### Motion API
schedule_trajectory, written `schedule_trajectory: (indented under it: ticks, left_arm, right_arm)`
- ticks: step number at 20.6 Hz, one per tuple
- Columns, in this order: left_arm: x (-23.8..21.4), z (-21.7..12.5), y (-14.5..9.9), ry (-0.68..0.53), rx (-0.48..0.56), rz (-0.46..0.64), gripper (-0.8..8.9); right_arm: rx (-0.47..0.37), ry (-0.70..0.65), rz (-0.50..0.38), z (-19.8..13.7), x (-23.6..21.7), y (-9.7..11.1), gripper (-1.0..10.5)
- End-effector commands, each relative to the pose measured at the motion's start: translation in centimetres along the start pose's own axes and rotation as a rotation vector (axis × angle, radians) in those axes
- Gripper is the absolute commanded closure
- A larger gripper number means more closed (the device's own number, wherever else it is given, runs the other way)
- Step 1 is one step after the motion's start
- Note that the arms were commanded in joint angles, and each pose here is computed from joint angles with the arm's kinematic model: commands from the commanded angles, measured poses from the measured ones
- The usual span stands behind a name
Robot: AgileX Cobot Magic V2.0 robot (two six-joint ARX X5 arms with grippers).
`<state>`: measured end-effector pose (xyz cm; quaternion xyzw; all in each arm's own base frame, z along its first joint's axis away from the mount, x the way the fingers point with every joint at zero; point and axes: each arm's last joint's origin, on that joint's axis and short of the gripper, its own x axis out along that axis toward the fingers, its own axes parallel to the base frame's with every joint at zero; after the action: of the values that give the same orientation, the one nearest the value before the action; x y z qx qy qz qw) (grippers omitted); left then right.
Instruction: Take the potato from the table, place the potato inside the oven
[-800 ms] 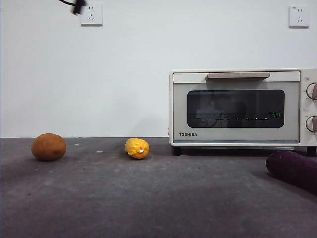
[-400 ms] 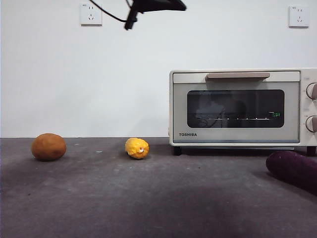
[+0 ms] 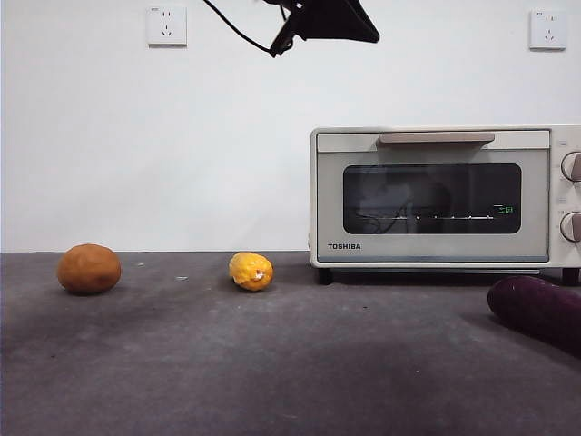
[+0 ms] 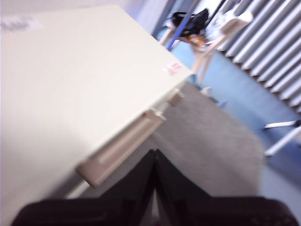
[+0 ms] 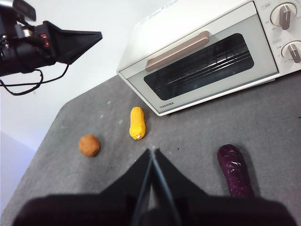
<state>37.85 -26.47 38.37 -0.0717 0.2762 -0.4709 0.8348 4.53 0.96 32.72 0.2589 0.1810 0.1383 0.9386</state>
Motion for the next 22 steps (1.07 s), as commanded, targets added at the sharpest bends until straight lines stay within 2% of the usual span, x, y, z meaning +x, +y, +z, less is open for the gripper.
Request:
schedule_trajectory:
  ticks: [1, 4, 7, 10, 17, 22]
  left_arm:
    - [1.2, -0.4, -0.4, 0.004, 0.182, 0.098, 8.18]
    - [2.2, -0.8, -1.4, 0.008, 0.348, 0.215, 8.18]
    - [2.9, -0.9, -2.5, 0.009, 0.514, 0.255, 8.19]
    - [4.0, -1.2, -3.6, -0.004, 0.635, 0.262, 8.21]
    - [5.7, -2.1, -3.8, 0.028, 0.795, 0.276, 8.23]
    - [6.5, -2.7, -2.8, 0.062, 0.812, 0.284, 8.23]
  right_arm:
    - [-0.015, -0.006, 0.007, 0.2, 0.1, 0.1, 9.5]
    - [-0.042, -0.005, -0.007, 0.3, 0.2, 0.0, 9.5]
    - [-0.074, -0.006, -0.021, 0.3, 0.3, 0.0, 9.5]
    - [-0.099, -0.012, -0.042, 0.4, 0.4, -0.1, 9.5]
    - [-0.102, 0.007, -0.051, 0.3, 0.5, -0.2, 9.5]
    - [-0.095, 0.044, -0.068, -0.1, 0.5, -0.4, 9.5]
